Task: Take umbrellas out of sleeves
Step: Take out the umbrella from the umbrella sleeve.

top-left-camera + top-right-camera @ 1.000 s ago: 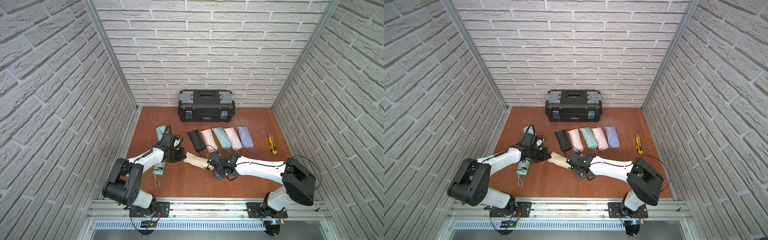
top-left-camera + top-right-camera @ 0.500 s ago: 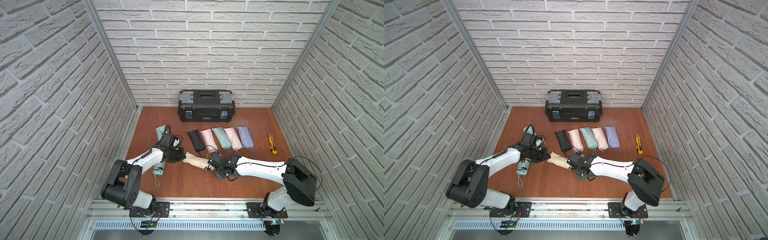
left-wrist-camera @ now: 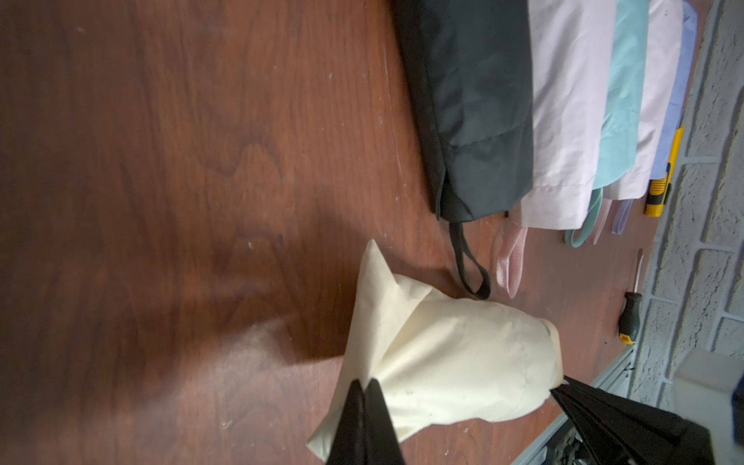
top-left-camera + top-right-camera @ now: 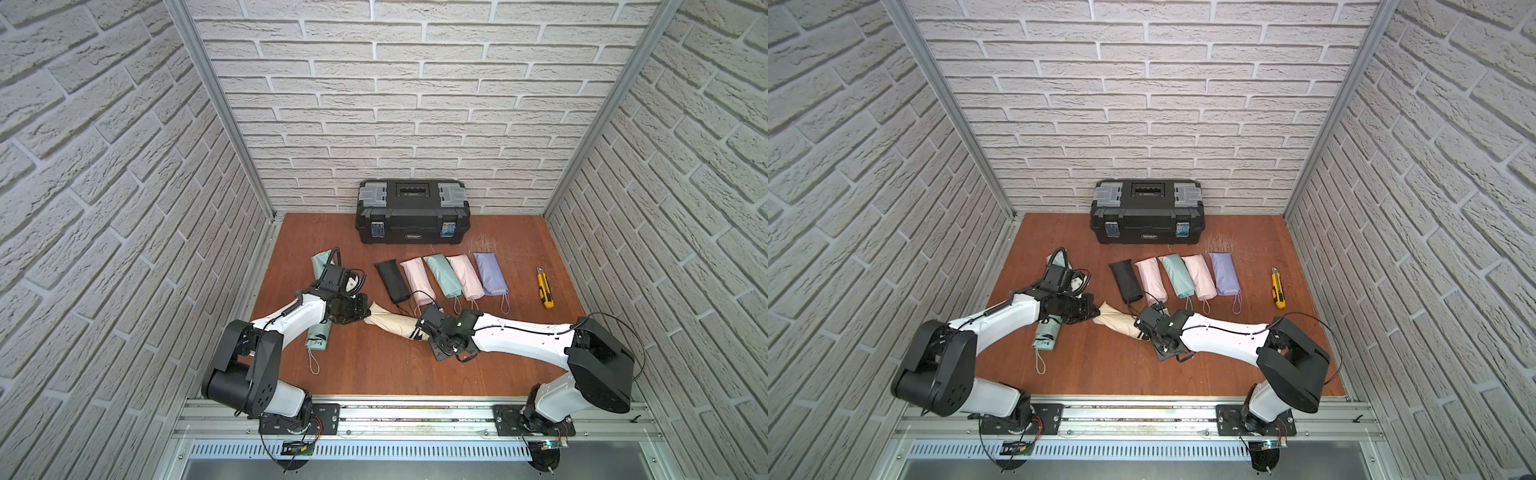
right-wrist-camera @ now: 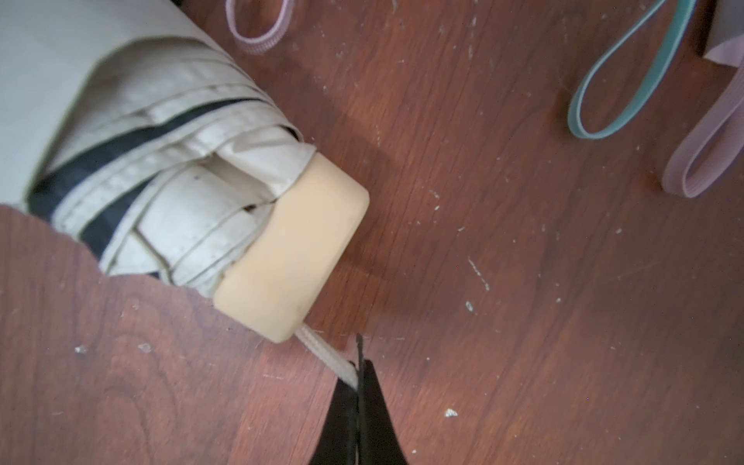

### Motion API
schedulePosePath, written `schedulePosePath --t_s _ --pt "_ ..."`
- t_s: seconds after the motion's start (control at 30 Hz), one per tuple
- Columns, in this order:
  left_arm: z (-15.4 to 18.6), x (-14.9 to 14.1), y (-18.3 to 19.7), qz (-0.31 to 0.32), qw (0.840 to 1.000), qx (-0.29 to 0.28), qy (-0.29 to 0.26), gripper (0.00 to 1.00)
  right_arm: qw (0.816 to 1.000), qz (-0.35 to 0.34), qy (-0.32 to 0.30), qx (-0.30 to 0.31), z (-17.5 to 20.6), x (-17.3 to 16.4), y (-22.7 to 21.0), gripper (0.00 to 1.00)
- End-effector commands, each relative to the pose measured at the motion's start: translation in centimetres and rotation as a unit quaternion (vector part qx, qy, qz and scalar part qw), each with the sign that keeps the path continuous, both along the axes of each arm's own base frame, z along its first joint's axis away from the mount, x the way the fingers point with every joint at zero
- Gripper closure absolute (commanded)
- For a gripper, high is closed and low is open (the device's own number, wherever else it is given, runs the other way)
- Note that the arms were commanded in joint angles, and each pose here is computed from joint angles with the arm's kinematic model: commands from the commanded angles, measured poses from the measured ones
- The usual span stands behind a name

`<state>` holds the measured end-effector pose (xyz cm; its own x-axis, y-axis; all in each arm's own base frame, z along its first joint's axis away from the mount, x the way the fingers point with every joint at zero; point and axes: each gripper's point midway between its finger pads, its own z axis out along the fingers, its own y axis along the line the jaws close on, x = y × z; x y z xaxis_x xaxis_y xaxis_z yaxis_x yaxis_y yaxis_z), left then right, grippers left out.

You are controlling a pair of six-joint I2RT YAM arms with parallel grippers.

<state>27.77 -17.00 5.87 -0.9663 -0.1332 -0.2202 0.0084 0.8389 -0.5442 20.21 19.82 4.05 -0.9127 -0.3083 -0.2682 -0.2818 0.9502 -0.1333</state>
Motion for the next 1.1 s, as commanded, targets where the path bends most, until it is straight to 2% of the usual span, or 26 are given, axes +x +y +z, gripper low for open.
schedulePosePath --t_s 0.0,1.07 --pt "1.3 1.3 0.8 0.007 0.999 0.013 -0.032 1.00 1.000 -0.010 0.000 -0.030 0.1 -0.7 -1.8 0.97" --pt "1.7 1.3 1.4 0.006 0.999 0.021 -0.034 1.00 0.996 -0.042 -0.020 -0.082 0.6 -0.3 -4.0 0.97"
